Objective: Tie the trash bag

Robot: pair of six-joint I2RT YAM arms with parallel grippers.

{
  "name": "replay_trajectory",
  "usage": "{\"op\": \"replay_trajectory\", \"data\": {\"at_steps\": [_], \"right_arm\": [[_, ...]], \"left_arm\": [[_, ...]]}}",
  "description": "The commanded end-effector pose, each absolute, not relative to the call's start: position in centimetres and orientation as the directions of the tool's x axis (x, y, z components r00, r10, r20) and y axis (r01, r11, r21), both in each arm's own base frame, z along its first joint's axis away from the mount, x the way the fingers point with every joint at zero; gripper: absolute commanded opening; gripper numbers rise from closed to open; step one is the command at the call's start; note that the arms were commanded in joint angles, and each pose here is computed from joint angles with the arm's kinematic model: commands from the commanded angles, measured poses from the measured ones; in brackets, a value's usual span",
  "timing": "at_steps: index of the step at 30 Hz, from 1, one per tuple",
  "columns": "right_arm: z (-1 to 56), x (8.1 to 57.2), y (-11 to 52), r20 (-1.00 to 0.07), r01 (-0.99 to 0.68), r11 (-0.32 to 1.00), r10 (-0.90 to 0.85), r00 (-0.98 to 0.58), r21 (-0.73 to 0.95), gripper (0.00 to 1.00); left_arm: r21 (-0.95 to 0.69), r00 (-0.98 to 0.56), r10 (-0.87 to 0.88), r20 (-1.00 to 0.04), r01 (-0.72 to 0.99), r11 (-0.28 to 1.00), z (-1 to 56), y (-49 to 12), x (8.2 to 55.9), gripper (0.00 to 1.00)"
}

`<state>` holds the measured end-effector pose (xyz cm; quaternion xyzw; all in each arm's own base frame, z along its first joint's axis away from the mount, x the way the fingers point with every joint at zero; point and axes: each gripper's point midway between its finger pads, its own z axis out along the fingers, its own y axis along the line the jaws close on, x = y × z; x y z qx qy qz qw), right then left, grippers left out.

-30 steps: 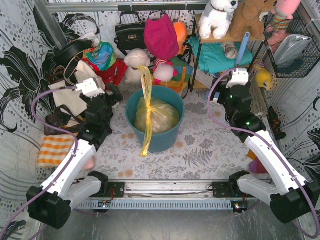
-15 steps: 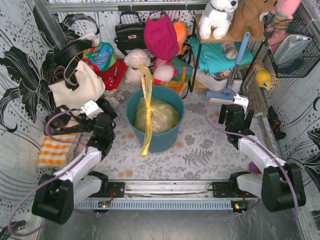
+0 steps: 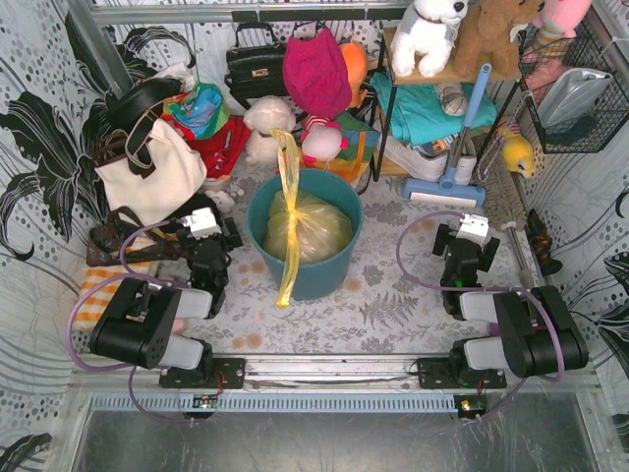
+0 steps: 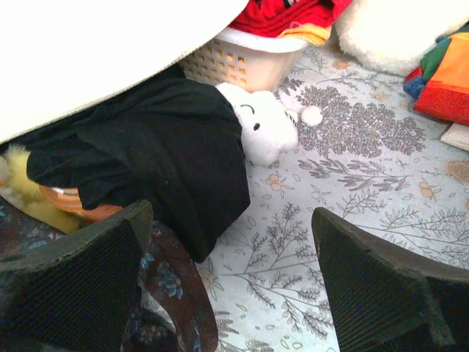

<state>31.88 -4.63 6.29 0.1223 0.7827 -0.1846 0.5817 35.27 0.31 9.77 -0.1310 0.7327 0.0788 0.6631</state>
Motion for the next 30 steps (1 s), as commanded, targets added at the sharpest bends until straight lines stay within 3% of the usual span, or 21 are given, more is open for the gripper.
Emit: {"op": "replay_trajectory", "data": {"at_steps": [1,11,22,30], "right_arm": [[10.2,34.6,-3.4,-0.991,0.338,0.934,-0.08,-0.11,-0.113,0.97],[8.8,35.4,-0.6,-0.982,0.144,0.976,-0.143,-0.125,-0.16,0.97],[7.8,35.4,-0.5,-0.988,0.074,0.992,-0.089,-0.128,-0.099,0.97],[7.5,36.1,-1.6,-0.987,0.13,0.988,-0.066,-0.147,-0.086,0.97]], "left_arm": [[-0.134,-0.003,-0.137,-0.991,-0.191,0.972,11.8,-0.1,36.8,0.98],[-0.142,0.0,-0.144,-0.99,-0.161,0.977,11.2,0.0,36.9,0.98],[-0.142,0.001,-0.144,-0.99,-0.169,0.975,11.2,0.2,36.7,0.98],[-0.144,-0.003,-0.147,-0.989,-0.166,0.976,11.1,0.1,36.8,0.98]]}}
